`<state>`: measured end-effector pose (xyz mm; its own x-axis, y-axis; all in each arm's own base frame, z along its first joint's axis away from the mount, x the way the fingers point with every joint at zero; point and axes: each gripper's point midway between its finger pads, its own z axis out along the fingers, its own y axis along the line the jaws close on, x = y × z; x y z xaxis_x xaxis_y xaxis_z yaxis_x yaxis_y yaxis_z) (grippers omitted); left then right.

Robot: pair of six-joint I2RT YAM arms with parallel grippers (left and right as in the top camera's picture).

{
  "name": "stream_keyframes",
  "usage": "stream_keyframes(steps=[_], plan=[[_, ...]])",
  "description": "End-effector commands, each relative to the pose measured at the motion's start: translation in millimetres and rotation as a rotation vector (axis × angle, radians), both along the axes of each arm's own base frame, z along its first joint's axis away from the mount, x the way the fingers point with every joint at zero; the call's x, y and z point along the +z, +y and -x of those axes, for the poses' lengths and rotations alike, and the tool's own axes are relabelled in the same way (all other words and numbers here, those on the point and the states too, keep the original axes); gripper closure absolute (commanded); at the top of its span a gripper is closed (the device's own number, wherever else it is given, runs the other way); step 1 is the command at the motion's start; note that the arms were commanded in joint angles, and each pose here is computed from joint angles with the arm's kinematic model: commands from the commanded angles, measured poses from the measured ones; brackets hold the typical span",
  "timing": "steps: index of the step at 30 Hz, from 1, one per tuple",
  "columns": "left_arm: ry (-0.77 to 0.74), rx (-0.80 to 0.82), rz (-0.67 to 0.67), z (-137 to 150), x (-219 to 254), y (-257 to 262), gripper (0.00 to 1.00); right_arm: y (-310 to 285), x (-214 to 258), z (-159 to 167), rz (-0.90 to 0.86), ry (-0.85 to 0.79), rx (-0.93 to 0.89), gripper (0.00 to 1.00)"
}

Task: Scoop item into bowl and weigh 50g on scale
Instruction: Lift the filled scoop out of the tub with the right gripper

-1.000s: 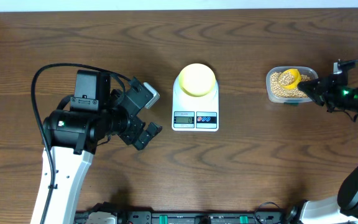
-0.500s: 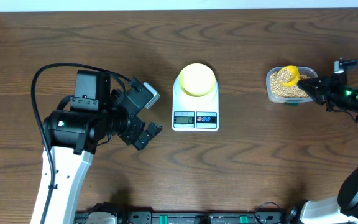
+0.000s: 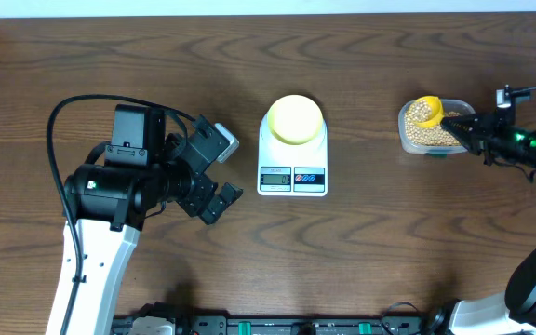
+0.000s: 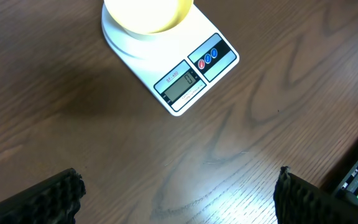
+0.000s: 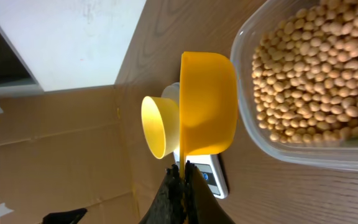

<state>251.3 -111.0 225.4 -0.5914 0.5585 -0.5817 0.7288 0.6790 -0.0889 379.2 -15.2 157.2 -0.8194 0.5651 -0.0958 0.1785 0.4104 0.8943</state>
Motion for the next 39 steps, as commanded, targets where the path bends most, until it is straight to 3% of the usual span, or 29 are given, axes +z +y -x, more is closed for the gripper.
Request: stream_keyframes(steps=[1,39], plan=[[0.000,0.001,-0.008,0.3,-1.4,1.9,0.00,12.5,1.9,0.2,-0.048,0.007,0.029,0.99],[0.000,0.001,-0.008,0.3,-1.4,1.9,0.00,107.1,40.9,-39.5,-0.112,-0.121,0.175,0.99]])
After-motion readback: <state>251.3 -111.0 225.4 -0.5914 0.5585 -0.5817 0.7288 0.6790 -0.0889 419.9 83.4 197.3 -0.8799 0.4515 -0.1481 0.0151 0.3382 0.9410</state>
